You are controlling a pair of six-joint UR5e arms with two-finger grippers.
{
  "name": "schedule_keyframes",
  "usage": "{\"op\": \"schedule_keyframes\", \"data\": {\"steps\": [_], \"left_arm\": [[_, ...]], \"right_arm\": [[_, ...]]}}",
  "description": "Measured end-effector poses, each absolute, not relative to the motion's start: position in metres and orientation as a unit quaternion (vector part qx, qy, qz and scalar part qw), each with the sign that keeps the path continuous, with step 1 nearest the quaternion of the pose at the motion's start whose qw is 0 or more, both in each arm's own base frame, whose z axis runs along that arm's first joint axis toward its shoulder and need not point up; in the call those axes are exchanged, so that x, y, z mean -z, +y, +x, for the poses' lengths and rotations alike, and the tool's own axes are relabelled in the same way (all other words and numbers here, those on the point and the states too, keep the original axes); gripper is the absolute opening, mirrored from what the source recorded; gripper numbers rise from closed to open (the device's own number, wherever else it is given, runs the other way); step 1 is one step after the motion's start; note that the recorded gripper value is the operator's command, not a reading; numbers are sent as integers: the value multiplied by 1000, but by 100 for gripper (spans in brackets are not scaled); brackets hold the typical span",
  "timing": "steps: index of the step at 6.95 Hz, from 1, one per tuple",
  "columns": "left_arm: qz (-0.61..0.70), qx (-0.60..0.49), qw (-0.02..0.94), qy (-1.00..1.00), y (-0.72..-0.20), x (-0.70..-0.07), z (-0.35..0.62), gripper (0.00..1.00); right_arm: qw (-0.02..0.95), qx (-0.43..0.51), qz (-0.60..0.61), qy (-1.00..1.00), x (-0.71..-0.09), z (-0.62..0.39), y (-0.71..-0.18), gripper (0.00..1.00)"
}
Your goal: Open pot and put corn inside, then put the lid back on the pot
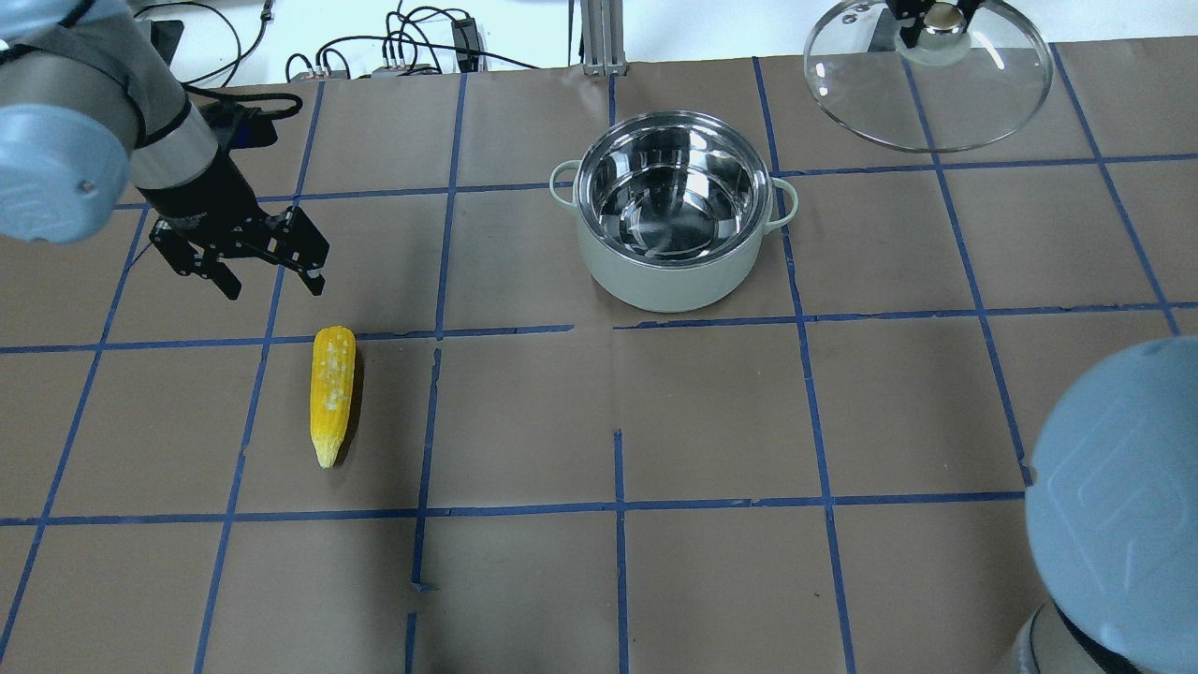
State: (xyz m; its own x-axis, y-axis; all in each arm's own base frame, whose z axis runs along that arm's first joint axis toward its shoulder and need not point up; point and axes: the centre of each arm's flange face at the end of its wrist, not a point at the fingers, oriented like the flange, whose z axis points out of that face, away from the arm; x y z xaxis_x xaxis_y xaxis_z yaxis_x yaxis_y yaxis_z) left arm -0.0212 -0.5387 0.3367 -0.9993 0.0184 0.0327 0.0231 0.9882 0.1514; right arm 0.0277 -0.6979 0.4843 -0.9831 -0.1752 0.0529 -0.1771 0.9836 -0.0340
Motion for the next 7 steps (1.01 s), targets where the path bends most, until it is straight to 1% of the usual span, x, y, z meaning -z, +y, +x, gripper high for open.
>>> {"op": "schedule_keyframes", "data": {"steps": [2,4,5,6,7], "left_arm": [[-18,55,9,-998,-535,-270,-15,100],[-19,66,16,-997,-523,-217,5,100],[-16,67,18,-997,-518,-198,9,96],[-14,65,19,-998,-515,-185,9,85],[-13,66,20,-998,-513,-178,8,60]], "right_arm": [[2,-6,63,-998,-448,-14,-708,17],[-2,-9,53,-999,-422,-32,-723,17],[-2,-8,52,-999,-414,-35,-728,17],[-3,-7,49,-999,-410,-40,-730,17],[-6,-8,45,-999,-409,-46,-730,17]]}}
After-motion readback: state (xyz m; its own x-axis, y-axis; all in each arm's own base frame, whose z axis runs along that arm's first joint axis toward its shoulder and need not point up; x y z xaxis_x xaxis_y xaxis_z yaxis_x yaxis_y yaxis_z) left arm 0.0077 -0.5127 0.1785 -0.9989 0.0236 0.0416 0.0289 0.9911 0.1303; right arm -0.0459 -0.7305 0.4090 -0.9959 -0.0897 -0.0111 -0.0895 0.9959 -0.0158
